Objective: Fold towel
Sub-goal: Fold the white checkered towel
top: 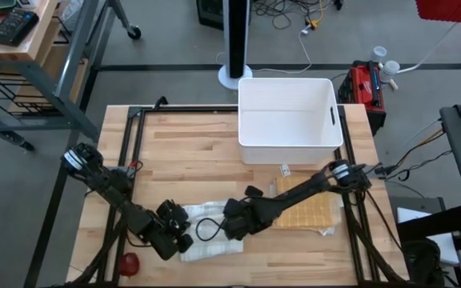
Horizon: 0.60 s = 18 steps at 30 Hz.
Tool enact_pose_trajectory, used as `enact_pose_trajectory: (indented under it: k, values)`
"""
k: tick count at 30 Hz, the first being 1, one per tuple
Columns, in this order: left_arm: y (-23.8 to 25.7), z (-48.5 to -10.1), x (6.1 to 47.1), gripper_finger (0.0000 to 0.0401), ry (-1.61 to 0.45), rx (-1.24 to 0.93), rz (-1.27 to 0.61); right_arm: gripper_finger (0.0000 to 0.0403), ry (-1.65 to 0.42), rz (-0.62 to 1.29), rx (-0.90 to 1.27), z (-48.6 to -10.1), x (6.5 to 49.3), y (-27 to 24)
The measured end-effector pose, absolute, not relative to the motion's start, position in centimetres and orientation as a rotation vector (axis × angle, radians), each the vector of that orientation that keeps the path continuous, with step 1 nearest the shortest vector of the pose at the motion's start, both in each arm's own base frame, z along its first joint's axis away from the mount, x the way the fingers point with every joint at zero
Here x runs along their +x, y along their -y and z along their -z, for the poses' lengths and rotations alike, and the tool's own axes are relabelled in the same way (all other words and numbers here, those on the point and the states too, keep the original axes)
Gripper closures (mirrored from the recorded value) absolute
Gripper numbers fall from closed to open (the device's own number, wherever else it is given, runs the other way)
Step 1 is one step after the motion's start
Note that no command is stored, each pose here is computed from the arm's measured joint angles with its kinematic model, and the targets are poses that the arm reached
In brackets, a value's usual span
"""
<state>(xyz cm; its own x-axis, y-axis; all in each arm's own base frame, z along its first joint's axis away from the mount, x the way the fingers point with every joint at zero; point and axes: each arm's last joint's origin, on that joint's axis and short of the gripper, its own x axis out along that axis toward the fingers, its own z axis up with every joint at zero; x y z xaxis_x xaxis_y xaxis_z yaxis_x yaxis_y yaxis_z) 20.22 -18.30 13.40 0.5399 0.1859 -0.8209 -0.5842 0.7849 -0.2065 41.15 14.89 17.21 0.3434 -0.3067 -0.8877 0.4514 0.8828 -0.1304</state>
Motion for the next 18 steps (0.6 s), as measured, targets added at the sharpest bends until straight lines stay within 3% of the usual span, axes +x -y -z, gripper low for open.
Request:
enact_pose_trajectory:
  k: [8, 13, 18]
  values:
    - [17.9, -18.0, 20.2, 0.0401, -0.695, -0.494, -0.421, 0.0403, -0.953, 0.421, 0.133, -21.6, 40.2, -16.0]
    - [17.1, -18.8, 20.5, 0.0401, -0.649, -0.459, -0.427, 0.0403, -0.904, 0.241, 0.181, -21.2, 40.3, -18.2]
    - [16.7, -16.8, 21.0, 0.0401, -0.720, -0.453, -0.449, 0.0403, -0.874, 0.202, 0.233, -18.7, 40.4, -18.6]
